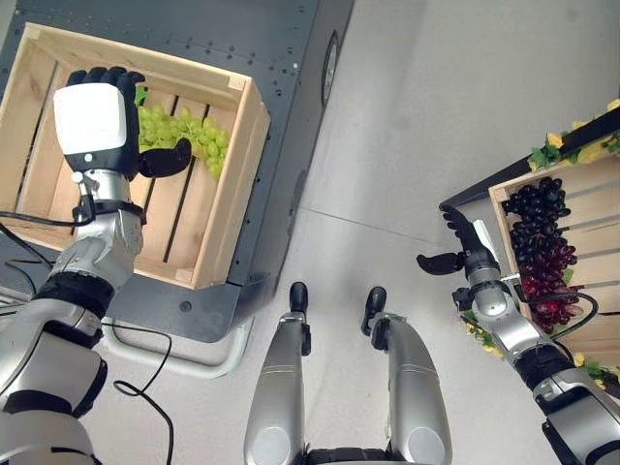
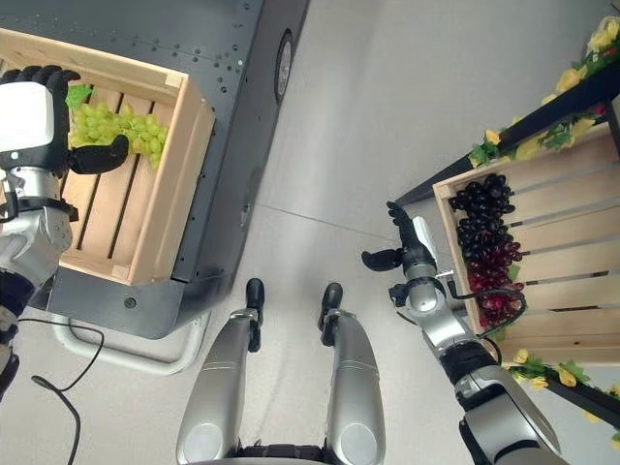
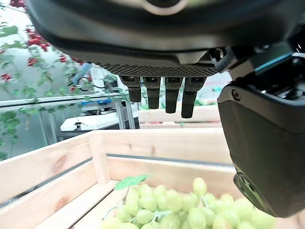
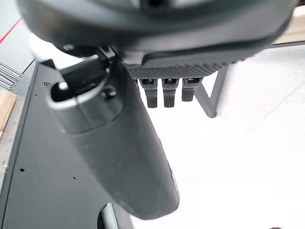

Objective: Pick up the fruits from the basket on one side to the basket on the other side

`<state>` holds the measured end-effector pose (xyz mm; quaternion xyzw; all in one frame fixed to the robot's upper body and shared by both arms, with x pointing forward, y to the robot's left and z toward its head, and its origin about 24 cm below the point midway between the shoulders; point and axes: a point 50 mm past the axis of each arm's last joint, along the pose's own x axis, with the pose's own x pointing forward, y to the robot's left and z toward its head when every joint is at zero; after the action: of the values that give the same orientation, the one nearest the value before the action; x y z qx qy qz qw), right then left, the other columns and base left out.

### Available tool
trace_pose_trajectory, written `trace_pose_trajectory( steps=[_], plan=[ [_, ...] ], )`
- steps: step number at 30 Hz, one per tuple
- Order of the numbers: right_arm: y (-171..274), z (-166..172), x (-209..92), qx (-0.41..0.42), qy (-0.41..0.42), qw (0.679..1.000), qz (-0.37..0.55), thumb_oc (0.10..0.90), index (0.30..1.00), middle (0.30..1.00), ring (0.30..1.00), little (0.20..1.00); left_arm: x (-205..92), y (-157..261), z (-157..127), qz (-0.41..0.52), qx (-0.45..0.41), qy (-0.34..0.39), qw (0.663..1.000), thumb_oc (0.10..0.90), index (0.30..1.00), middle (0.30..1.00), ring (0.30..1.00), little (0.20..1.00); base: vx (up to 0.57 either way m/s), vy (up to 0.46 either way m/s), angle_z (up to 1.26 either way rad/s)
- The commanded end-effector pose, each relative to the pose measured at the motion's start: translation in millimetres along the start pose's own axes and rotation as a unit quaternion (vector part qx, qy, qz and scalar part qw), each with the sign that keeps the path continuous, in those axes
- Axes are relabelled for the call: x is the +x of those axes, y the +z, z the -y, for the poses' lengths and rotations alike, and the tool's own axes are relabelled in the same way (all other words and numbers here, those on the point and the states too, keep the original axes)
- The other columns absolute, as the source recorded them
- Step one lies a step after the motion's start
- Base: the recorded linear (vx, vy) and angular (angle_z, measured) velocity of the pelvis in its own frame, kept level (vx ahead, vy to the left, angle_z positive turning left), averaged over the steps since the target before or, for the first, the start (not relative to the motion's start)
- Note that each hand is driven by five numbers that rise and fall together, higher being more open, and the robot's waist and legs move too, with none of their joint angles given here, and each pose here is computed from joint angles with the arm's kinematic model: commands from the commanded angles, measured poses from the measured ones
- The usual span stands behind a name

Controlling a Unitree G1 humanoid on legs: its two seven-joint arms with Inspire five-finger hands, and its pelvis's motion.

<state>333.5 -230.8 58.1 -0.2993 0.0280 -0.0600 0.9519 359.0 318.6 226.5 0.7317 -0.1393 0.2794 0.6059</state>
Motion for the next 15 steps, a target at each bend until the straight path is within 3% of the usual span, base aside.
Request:
trace_pose_trajectory(
  steps=[1, 15],
  plan=[
    [19, 25, 3, 0.015, -0.017, 0.998, 0.065, 0.800, 0.900, 0.900, 0.900, 0.900, 24, -37, -51, -0.049, 0.084, 0.067, 0.993, 0.800, 0.900, 0.900, 0.900, 0.900, 0.03, 0.051, 0.01],
    [28, 16, 3, 0.054, 0.024, 0.994, 0.089, 0.800, 0.900, 0.900, 0.900, 0.900, 40, -41, -68, -0.033, 0.245, -0.011, 0.969, 0.800, 0.900, 0.900, 0.900, 0.900, 0.01, 0.022, 0.00]
  ],
)
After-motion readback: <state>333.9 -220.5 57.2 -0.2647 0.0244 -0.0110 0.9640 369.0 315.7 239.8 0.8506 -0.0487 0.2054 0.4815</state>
